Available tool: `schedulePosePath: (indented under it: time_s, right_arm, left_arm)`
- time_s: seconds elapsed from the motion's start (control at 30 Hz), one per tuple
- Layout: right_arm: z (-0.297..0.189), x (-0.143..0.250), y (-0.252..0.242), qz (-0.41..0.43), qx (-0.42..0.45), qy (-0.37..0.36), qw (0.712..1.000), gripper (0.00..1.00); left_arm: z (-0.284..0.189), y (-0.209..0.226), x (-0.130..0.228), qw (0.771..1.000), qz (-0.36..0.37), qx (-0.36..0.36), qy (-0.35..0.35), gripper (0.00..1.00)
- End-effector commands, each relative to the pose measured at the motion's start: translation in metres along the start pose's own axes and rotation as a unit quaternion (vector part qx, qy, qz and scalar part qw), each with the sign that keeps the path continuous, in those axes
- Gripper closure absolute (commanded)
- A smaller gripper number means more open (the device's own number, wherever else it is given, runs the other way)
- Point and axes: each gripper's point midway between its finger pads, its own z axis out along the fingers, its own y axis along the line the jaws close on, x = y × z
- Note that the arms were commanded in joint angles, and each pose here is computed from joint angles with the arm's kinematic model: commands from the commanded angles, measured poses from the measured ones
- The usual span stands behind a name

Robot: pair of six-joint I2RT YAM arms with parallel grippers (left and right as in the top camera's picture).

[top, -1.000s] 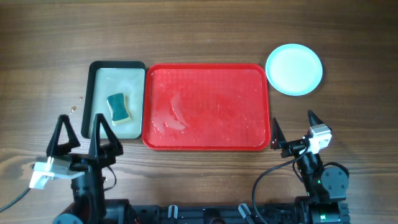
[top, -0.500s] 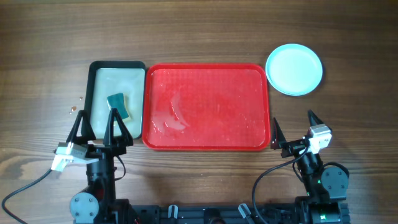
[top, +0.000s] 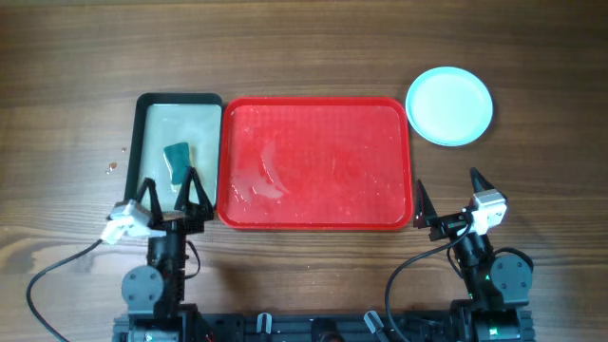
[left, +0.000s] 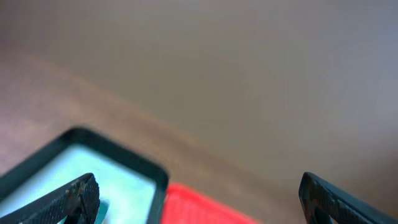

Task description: Clean dirty plates on tray and stack at the side

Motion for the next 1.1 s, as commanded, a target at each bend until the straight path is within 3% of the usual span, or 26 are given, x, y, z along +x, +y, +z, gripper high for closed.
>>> schedulePosePath:
  time_s: [0.0, 0.2, 1.07]
  right_arm:
    - [-0.0004, -0.0027, 0.0008, -0.003, -0.001, -0.006, 1.000, 0.00]
    - [-0.0004, -0.0026, 0.0008, -0.003, -0.001, -0.006, 1.000, 0.00]
    - [-0.0004, -0.0026, 0.0008, -0.003, -0.001, -0.006, 1.000, 0.00]
  left_arm:
    - [-0.0017, 0.0164, 0.0207, 0.999, -0.001, -0.036, 0.038, 0.00]
    - [-0.0027, 0.0210, 0.0271, 0.997, 0.039, -0.043, 0.053, 0.00]
    - [-0.0026, 0.0205, 0.0274, 0.997, 0.041, -0.042, 0.054, 0.00]
